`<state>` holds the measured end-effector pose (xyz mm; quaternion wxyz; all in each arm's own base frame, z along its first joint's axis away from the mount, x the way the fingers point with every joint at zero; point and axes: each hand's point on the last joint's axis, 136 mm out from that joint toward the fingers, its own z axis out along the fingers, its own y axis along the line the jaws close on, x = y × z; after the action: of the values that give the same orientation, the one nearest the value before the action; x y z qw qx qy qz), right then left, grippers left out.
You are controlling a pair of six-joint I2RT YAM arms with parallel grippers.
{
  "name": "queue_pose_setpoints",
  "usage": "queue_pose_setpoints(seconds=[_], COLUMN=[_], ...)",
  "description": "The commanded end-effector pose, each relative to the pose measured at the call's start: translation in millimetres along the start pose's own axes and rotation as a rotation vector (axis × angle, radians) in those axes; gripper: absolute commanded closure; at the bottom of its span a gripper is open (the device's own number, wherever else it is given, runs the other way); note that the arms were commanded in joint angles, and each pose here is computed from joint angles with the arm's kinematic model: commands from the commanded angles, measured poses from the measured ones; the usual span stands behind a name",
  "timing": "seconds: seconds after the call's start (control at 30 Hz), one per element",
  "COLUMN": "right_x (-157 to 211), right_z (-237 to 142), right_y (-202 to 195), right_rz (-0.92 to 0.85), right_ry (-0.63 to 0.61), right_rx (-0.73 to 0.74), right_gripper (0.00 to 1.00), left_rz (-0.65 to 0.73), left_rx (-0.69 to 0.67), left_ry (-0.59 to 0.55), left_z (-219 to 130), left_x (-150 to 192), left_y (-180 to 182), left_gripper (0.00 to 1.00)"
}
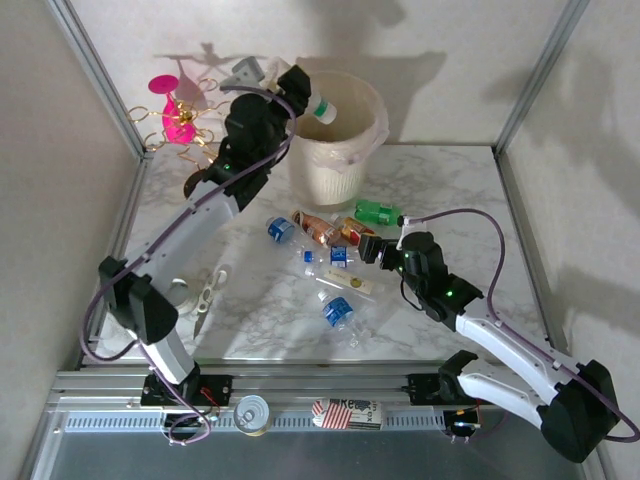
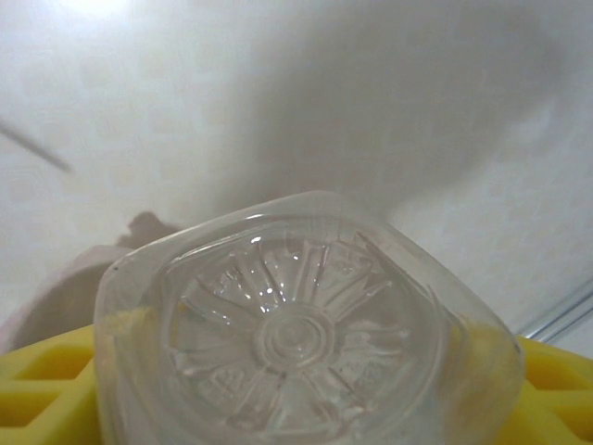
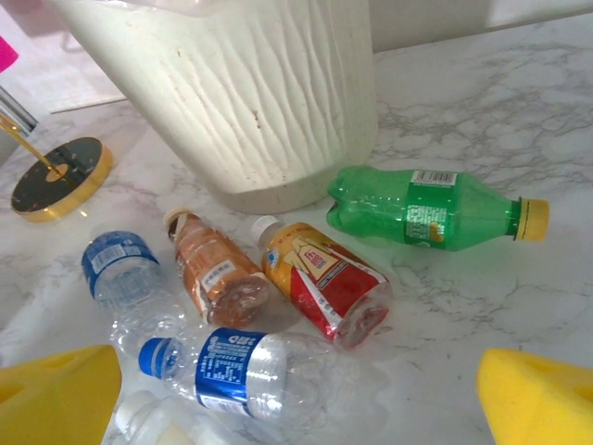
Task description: Put the plastic bottles in the bin
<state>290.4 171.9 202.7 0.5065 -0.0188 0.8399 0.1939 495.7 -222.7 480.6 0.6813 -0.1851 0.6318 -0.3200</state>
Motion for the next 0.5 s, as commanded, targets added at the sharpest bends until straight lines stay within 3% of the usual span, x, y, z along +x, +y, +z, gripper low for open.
queue_pose_setpoints(seconds=[0.0,0.3,0.47], right_x=[11,22,25], right_z=[-2,-3,-3], right_y=[4,4,4], right_rz=[0.018,0.015,0.006], right_ry=[0.034,0.067,0.072], right_rx=[-0.038,-0.053,-0.063], right_gripper=[0.01,0.01,0.01], left_rz=[0.063,0.182,0.196], left_rx=[-0.001,-0.111,-0.136], left_ry=[0.012,0.124,0.142], left_z=[20,65,72], left_x=[6,67,81], left_y=[-1,30,41], left_gripper=[0.56,0.54,0.52])
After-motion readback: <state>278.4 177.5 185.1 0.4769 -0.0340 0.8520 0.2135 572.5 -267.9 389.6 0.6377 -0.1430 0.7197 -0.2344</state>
